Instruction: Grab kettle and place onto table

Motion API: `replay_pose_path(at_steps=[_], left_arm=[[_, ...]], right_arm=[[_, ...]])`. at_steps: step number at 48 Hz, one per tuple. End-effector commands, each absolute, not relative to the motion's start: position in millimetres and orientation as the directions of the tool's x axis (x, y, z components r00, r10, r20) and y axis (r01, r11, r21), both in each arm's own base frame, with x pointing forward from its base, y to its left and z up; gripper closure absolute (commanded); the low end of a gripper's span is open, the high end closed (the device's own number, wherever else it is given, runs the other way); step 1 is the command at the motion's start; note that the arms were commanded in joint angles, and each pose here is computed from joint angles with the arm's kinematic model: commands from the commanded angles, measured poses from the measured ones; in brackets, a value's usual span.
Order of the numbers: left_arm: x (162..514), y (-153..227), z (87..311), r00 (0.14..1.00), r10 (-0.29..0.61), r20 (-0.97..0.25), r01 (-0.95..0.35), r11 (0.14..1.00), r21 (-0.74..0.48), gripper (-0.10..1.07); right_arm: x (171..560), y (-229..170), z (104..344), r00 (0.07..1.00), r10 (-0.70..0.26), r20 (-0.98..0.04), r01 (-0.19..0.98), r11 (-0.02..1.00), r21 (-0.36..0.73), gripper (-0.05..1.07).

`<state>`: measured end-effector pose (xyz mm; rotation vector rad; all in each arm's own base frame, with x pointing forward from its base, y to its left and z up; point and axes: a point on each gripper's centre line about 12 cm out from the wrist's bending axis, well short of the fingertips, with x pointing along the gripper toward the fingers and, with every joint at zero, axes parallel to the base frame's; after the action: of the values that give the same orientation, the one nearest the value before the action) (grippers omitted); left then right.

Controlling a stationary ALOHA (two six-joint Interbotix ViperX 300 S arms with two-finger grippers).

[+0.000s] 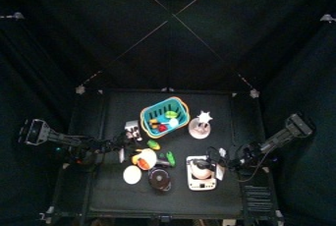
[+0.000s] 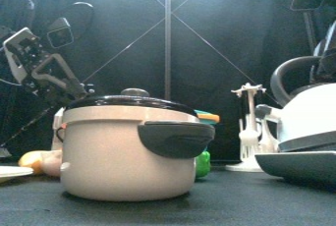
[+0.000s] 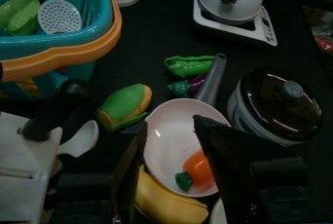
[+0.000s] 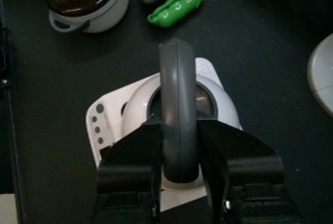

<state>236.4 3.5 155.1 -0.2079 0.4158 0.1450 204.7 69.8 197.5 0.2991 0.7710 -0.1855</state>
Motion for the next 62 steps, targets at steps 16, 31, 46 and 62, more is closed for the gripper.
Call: replay_pose_path(at_steps=[16,31,46,62], left_arm=[[239,4,159,0.91,0.099,-0.402,-0.182,0.968,-0.173,0.15],[239,4,159,0.911,0.1,-0.401,-0.182,0.968,-0.173,0.15],[239,4,159,0.91,0.098,-0.402,-0.18,0.969,-0.17,0.15],[239,4,159,0.91,0.099,-0.402,-0.182,0.968,-0.173,0.15]], right_arm=[[208,76,213,0.735,-0.016,-0.678,0.243,0.94,0.241,0.13],[212,74,235,0.781,-0.023,-0.624,0.223,0.943,0.245,0.08],[207,49,248,0.8,-0.194,-0.568,0.302,0.948,0.102,0.08],[215,41,250,0.815,-0.228,-0.532,0.309,0.949,0.066,0.08]])
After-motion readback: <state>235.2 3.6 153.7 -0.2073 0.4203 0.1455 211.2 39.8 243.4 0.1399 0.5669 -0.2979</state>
